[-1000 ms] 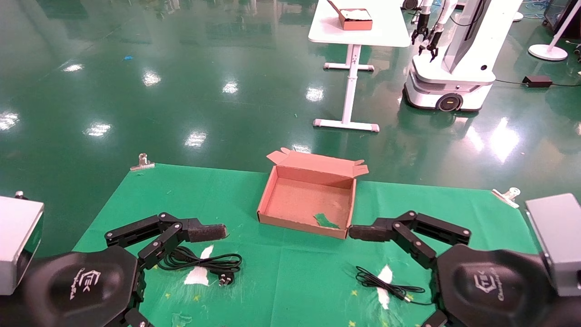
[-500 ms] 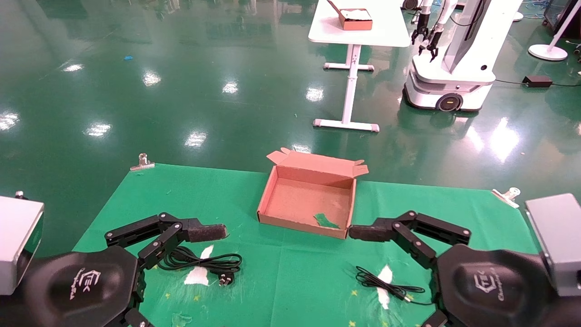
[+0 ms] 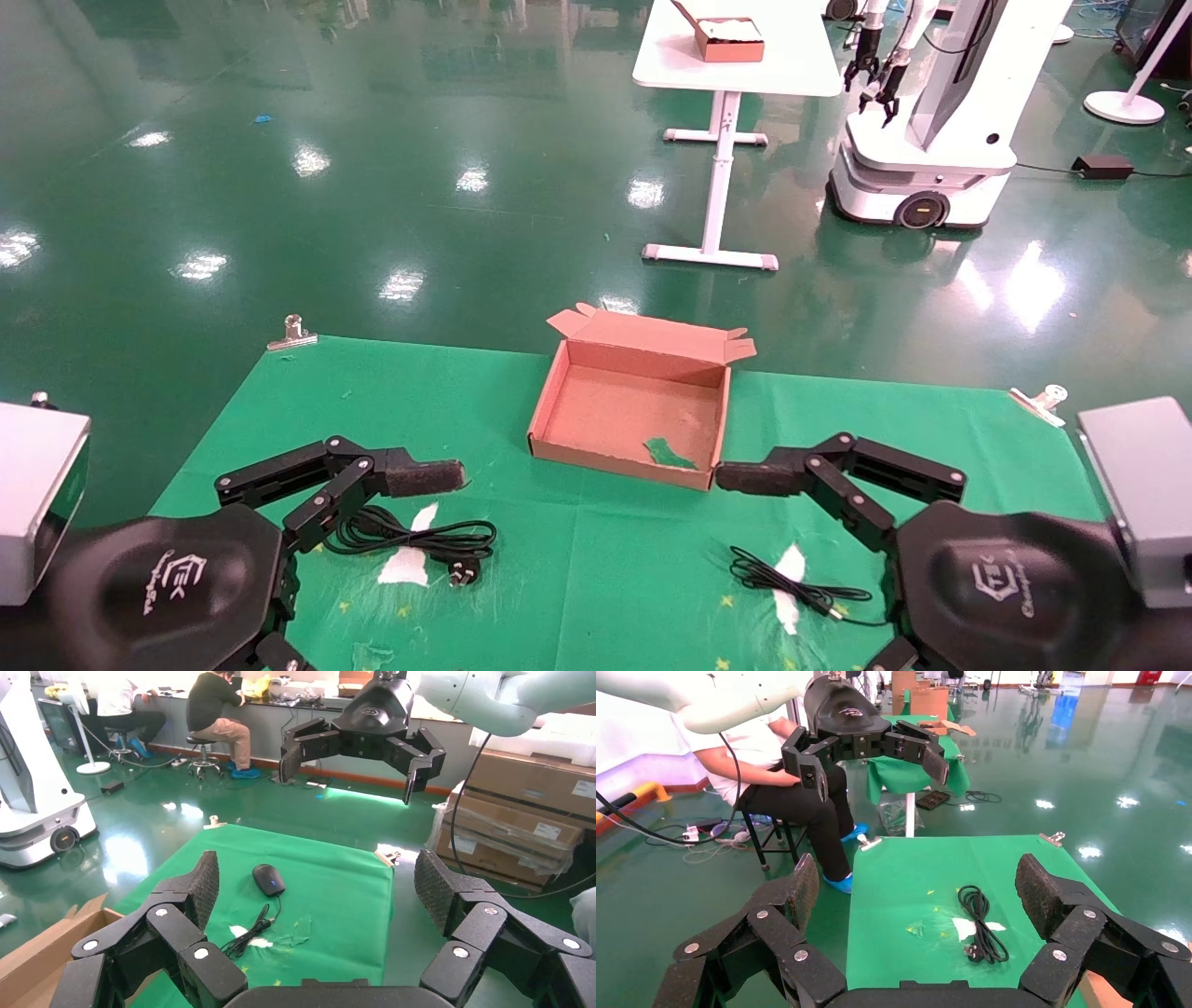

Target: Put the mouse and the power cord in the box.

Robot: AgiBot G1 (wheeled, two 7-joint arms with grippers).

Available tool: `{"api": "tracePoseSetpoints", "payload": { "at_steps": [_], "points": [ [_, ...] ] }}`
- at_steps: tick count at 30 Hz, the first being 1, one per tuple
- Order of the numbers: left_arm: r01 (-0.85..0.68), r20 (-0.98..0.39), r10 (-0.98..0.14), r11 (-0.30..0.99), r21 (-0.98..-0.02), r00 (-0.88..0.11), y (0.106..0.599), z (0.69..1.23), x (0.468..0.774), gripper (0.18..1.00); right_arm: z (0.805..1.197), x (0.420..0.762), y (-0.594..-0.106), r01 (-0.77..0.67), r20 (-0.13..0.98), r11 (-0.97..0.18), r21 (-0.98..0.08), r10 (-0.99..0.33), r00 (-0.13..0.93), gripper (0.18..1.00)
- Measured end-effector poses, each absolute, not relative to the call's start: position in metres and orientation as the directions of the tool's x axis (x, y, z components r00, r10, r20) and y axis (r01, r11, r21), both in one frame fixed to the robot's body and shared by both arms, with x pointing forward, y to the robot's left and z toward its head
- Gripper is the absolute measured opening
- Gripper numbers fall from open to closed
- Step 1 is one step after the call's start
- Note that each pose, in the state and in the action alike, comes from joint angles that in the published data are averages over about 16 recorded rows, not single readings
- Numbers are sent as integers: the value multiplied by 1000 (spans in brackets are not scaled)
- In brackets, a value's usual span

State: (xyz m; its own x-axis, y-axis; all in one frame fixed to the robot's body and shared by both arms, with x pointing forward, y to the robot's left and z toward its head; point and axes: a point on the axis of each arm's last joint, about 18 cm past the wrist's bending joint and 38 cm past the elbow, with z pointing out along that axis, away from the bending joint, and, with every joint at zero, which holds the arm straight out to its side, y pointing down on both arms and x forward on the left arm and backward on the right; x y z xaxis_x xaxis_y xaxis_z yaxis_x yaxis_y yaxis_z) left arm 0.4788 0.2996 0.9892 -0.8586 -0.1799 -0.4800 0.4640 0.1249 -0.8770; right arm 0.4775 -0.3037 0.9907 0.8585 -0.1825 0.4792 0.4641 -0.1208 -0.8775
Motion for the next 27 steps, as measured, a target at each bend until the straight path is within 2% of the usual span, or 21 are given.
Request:
{"api": "tracePoseSetpoints", "payload": {
  "at_steps": [6,12,27],
  "points": [
    [461,-489,-180,178,-869,-853,301,982,490,1000,983,485,-308,456,478,-152,-877,-187,858,1001],
    [457,-518,-183,290,-841,-836,306,972,515,1000,970,504,-317,439,481,-221,-871,-199,854,1001],
    [397,-606,-170,615,-682,-777,329,957,609,1000,930,596,-353,345,522,-483,-805,-298,800,1001]
  ]
}}
